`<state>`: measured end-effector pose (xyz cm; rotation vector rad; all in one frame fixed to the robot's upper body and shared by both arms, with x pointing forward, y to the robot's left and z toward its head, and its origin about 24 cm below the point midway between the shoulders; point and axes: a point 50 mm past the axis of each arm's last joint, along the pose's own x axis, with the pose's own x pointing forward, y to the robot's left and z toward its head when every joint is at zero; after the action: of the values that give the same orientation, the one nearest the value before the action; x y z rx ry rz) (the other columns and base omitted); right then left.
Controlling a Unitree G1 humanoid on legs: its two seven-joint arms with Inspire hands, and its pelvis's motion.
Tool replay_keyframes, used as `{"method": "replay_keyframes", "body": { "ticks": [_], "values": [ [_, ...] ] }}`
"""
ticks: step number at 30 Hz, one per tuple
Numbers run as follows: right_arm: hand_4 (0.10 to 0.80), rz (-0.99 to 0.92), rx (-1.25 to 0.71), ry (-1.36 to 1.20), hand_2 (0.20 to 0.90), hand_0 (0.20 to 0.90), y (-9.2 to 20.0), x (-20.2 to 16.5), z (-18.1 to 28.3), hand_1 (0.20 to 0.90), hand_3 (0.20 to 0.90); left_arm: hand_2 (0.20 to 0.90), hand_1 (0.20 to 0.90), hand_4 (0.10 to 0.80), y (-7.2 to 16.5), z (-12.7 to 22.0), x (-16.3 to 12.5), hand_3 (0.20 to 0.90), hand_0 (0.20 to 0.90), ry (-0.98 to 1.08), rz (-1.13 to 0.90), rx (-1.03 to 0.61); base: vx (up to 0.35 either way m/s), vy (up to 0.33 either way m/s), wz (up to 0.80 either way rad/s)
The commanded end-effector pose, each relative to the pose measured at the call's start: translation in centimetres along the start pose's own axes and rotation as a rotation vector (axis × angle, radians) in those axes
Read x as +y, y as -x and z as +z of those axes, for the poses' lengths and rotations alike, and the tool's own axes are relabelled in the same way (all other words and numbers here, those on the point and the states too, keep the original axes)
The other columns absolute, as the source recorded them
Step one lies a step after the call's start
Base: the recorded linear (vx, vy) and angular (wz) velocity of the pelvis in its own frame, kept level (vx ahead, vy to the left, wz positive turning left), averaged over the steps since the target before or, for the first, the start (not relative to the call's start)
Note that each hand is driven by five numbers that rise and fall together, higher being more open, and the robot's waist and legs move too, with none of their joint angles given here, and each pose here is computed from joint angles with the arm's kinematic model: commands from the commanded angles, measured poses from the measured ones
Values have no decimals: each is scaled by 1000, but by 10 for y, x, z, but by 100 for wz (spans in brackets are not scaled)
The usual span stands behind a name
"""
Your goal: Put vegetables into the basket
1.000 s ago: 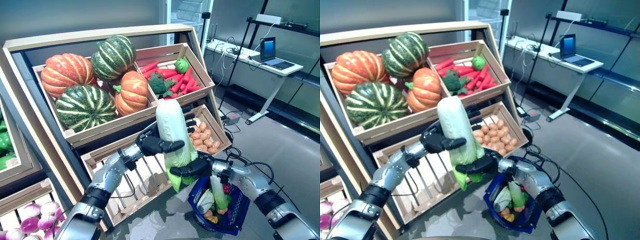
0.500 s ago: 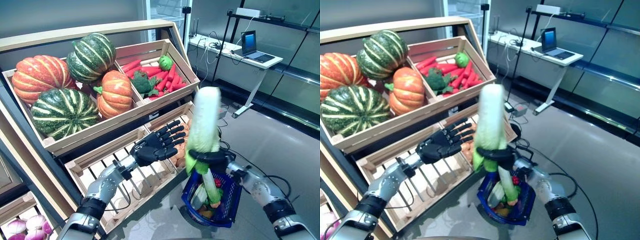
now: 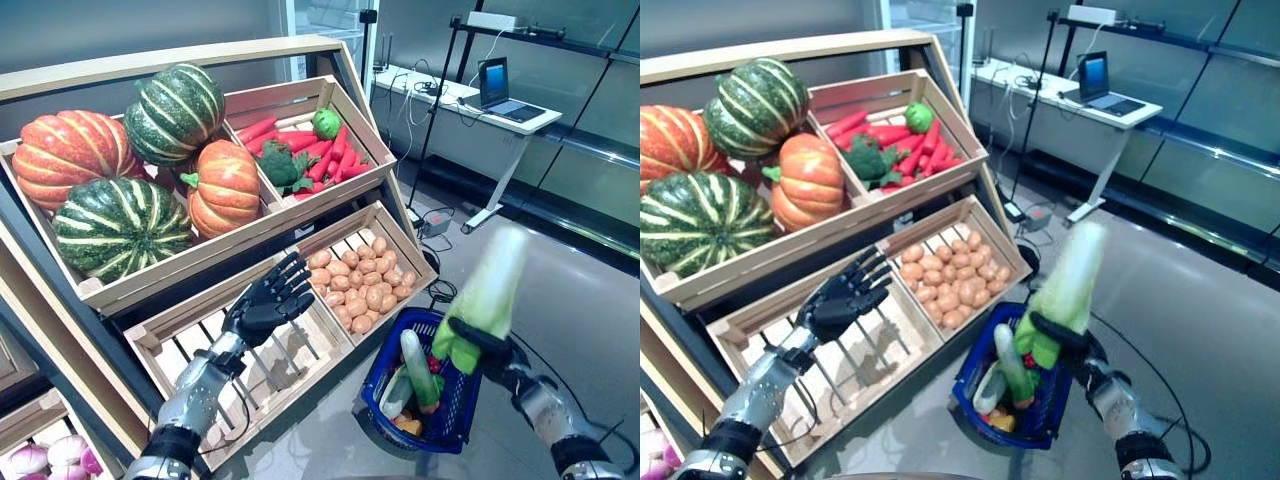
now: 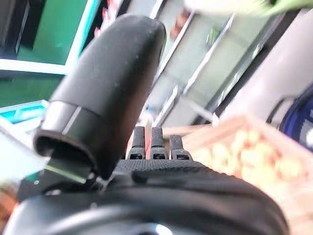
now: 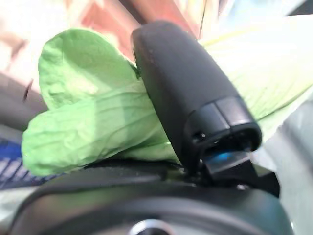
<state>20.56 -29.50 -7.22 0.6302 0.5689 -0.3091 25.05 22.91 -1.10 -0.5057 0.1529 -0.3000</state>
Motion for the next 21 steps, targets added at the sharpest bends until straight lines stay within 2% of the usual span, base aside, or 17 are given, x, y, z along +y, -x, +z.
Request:
{"method": "replay_keyframes", "body": {
  "ticks": [1, 4, 6, 9, 16, 21],
  "values": [
    [400, 38, -378, -22, 300, 300, -12, 34, 80, 300, 300, 900, 900, 800, -38, 47, -32, 900, 900, -106, -136, -233, -218, -67, -2],
    [400, 18, -407, -33, 300, 300, -17, 41, 86, 300, 300, 900, 900, 800, -48, 56, -42, 900, 900, -110, -174, -256, -245, -65, 3],
    [400, 33, -481, -41, 300, 300, -22, 62, 105, 300, 300, 900, 900, 800, -61, 77, -57, 900, 900, -109, -226, -333, -489, -79, 12],
    [400, 44, -511, -9, 300, 300, -26, 81, 121, 300, 300, 900, 900, 800, -70, 90, -70, 900, 900, -104, -258, -383, -360, 17, 11],
    [400, -30, -460, -63, 300, 300, -28, 63, 136, 300, 300, 900, 900, 800, -79, 106, -84, 900, 900, -115, -314, -433, -159, 18, 16],
    [400, -65, -465, -42, 300, 300, -25, 63, 153, 300, 300, 900, 900, 800, -80, 114, -92, 900, 900, -118, -360, -470, -70, 19, 14]
  ]
}}
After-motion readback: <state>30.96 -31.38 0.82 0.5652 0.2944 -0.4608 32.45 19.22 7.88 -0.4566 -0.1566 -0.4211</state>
